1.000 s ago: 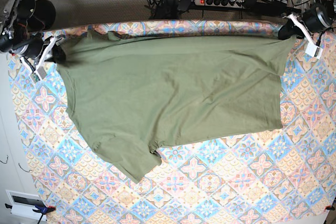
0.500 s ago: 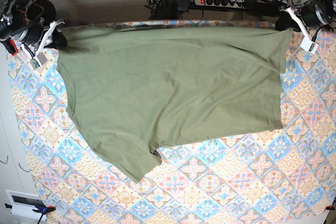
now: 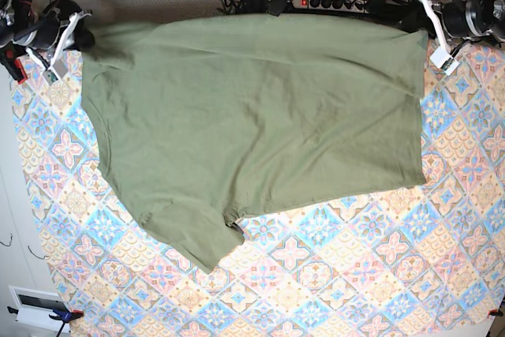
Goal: Layout the t-shirt on the table in an organized manner, then fold the t-shirt properly
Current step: 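Lift the t-shirt high with both grippers and swing it over the table, then lay the t-shirt down flat while holding its edge with both grippers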
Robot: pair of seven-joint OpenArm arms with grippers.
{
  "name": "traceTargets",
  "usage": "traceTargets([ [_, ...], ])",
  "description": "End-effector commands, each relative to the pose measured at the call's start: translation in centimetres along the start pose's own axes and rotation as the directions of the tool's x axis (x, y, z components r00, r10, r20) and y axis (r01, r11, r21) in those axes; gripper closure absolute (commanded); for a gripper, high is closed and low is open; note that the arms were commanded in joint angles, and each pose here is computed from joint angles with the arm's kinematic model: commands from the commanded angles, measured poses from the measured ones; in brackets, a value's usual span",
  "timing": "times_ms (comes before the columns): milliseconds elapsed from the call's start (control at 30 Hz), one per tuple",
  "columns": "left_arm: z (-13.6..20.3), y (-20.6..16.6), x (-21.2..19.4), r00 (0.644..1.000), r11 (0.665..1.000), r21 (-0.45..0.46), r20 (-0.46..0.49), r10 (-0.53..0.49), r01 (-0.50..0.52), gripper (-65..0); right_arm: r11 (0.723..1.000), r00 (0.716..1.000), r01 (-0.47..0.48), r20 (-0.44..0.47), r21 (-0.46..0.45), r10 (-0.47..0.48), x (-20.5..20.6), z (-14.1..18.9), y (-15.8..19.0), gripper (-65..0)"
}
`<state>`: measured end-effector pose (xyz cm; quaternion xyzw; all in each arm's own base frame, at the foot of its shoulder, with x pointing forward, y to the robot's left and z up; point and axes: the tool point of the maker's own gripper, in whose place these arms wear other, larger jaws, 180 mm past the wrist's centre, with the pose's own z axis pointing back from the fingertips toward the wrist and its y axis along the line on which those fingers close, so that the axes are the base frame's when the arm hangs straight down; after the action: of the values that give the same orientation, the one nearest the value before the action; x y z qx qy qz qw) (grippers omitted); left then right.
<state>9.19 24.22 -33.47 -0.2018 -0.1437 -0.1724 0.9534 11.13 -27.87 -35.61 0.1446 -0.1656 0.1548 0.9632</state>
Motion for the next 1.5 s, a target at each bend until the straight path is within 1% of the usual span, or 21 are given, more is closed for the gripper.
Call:
traceTargets([
  [0,0.5,0.2,0.5,0.999,0.999,0.008,-0.004,-0.032,0.032,0.0,1.000,1.000,-0.014,0.003,-0.016,0.014,0.1,0.8,-0.3,-0.7],
  [200,1.2,1.0,0.6,0.998,0.998,0.028,-0.033,-0.061,0.062,0.0,1.000,1.000,-0.009,-0.004,-0.020,0.009,-0.2,0.9,-0.4,-0.7],
  [300,1.8,1.5,1.1,0.999,0.998,0.046,-0.003,-0.052,0.052,0.0,1.000,1.000,-0.010,0.005,-0.022,0.010,0.1,1.0,-0.5,-0.7],
  [333,1.9,1.5,1.3,0.999,0.998,0.049,0.018,-0.039,0.038,0.0,1.000,1.000,-0.010,0.005,-0.022,0.010,0.1,1.0,-0.5,-0.7],
  [433,2.1,1.5,3.3,0.991,0.999,0.040,0.136,0.001,-0.006,0.0,0.999,1.000,-0.009,0.012,-0.030,0.009,0.2,1.1,-0.7,-0.7],
  [500,2.4,1.6,3.6,0.980,0.998,0.016,0.192,0.049,-0.053,0.0,0.998,0.999,0.000,0.036,-0.063,0.003,0.7,1.9,-1.6,-0.7],
  [600,3.2,1.1,4.7,0.963,0.997,-0.026,0.259,0.074,-0.069,0.0,0.992,0.997,0.026,0.080,-0.120,-0.016,1.3,3.5,-3.2,-0.7],
  [667,4.8,1.9,5.7,0.943,0.997,-0.001,0.325,0.077,-0.081,0.0,0.991,0.985,0.048,0.169,-0.124,-0.027,2.9,4.7,-3.7,-0.7],
  [700,5.8,2.5,6.4,0.926,0.996,0.021,0.369,0.077,-0.091,0.0,0.993,0.975,0.045,0.219,-0.106,-0.021,4.3,5.0,-3.5,-0.7],
  [733,6.5,3.0,7.5,0.904,0.995,0.042,0.422,0.065,-0.091,0.0,0.995,0.964,0.039,0.264,-0.090,-0.013,5.6,5.2,-3.3,-0.7],
  [800,7.9,3.7,10.2,0.859,0.995,0.074,0.512,0.023,-0.070,0.0,0.995,0.942,0.020,0.337,-0.095,0.013,8.1,5.7,-3.6,-0.7],
  [867,8.7,4.1,11.7,0.832,0.994,0.091,0.554,-0.001,-0.060,0.0,0.994,0.918,0.010,0.394,-0.107,0.033,10.2,6.2,-4.0,-0.7],
  [900,9.0,4.4,12.4,0.816,0.994,0.094,0.578,-0.005,-0.060,0.0,0.993,0.902,-0.001,0.429,-0.116,0.051,11.5,6.7,-4.2,-0.7],
  [1033,9.9,6.6,14.7,0.747,0.993,0.064,0.664,0.035,-0.103,0.0,0.991,0.842,-0.048,0.529,-0.126,0.108,16.2,7.7,-4.1,-0.7],
  [1133,9.9,8.7,16.8,0.686,0.990,-0.004,0.721,0.101,-0.141,0.0,0.991,0.787,-0.079,0.603,-0.110,0.130,20.3,8.3,-4.1,-0.7],
  [1167,9.9,9.5,17.5,0.663,0.987,-0.027,0.738,0.125,-0.157,0.0,0.992,0.778,-0.078,0.615,-0.102,0.124,21.4,8.2,-4.5,-0.7],
  [1233,9.9,10.7,19.0,0.636,0.984,-0.045,0.758,0.145,-0.171,0.0,0.993,0.781,-0.061,0.615,-0.101,0.110,22.9,7.6,-5.6,-0.7],
  [1300,10.1,11.5,20.7,0.622,0.985,-0.042,0.771,0.139,-0.169,0.0,0.993,0.791,-0.044,0.604,-0.106,0.100,24.3,7.0,-6.7,-0.7],
  [1367,10.0,11.6,23.3,0.616,0.989,-0.037,0.779,0.119,-0.145,0.0,0.994,0.799,-0.037,0.595,-0.099,0.089,26.5,6.4,-7.6,-0.7],
  [1433,9.6,11.8,26.1,0.596,0.989,-0.051,0.794,0.123,-0.136,0.0,0.996,0.788,-0.030,0.611,-0.088,0.078,29.2,6.4,-8.4,-0.7],
  [1467,9.8,12.3,27.2,0.595,0.989,-0.046,0.795,0.120,-0.138,0.0,0.996,0.780,-0.027,0.622,-0.083,0.073,30.6,6.6,-8.7,-0.7],
])
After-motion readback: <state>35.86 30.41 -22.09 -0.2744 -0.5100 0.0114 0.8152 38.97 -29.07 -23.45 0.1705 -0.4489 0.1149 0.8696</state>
